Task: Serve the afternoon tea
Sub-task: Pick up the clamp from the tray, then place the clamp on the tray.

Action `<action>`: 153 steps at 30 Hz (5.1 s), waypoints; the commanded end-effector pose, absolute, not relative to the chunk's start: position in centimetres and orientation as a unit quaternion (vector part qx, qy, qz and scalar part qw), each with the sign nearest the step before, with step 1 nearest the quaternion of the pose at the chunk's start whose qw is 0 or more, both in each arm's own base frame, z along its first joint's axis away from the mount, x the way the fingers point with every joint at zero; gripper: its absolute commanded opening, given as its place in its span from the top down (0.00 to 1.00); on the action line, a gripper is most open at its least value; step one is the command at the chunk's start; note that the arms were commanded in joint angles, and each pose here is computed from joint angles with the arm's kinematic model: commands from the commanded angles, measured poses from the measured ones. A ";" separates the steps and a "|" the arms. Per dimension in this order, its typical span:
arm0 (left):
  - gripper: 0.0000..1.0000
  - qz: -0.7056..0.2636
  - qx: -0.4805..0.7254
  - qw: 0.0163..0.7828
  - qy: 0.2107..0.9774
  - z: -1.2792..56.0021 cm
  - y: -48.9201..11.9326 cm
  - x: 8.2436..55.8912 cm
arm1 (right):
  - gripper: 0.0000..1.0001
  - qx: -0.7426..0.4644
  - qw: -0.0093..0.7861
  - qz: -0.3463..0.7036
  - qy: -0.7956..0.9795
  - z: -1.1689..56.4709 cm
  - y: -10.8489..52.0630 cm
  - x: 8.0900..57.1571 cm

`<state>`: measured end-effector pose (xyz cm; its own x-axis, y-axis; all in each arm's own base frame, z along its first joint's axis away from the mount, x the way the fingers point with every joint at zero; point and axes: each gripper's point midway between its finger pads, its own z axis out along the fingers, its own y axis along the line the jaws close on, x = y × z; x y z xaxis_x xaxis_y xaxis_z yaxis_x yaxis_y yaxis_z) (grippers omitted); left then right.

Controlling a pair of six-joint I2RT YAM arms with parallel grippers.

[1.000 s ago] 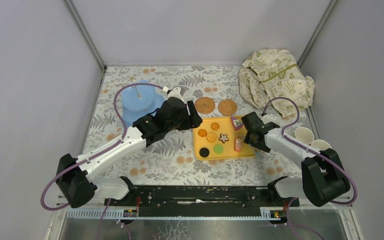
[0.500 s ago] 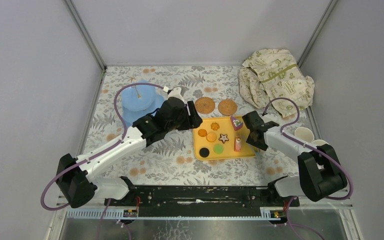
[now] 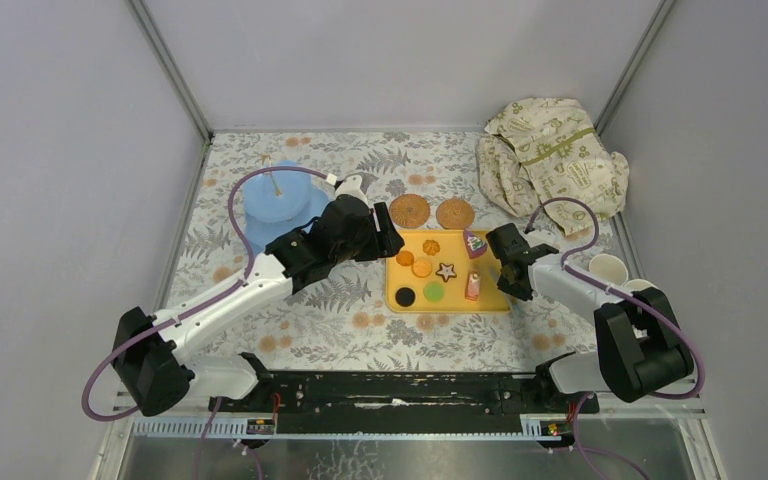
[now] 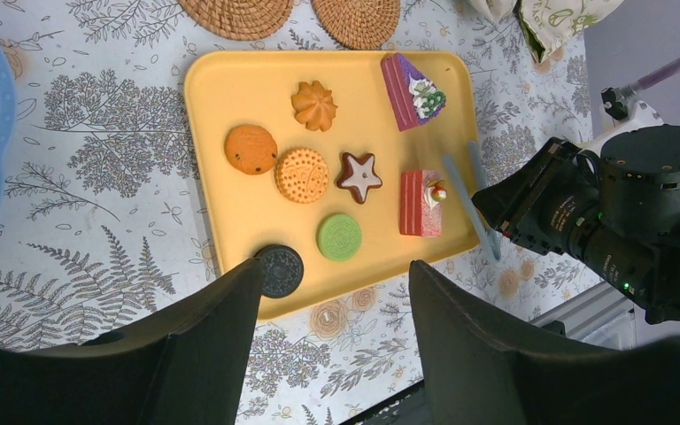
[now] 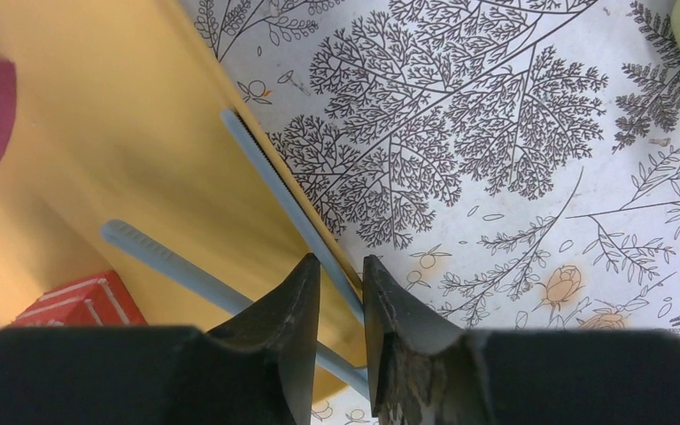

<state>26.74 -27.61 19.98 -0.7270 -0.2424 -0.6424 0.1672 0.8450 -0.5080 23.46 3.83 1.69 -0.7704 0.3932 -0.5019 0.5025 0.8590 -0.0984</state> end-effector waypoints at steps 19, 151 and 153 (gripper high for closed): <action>0.31 -0.287 -0.022 0.391 0.874 21.3 -27.6 27.4 | 0.66 0.233 0.258 -0.089 0.933 3.6 4.5 24.1; 0.31 -0.289 -0.019 0.404 0.868 21.5 -25.3 26.8 | 0.39 0.184 0.360 -0.100 0.909 3.4 15.0 16.8; 0.31 -0.287 -0.020 0.403 0.869 21.3 -25.3 26.9 | 0.40 0.182 0.362 -0.098 0.909 3.1 14.9 16.8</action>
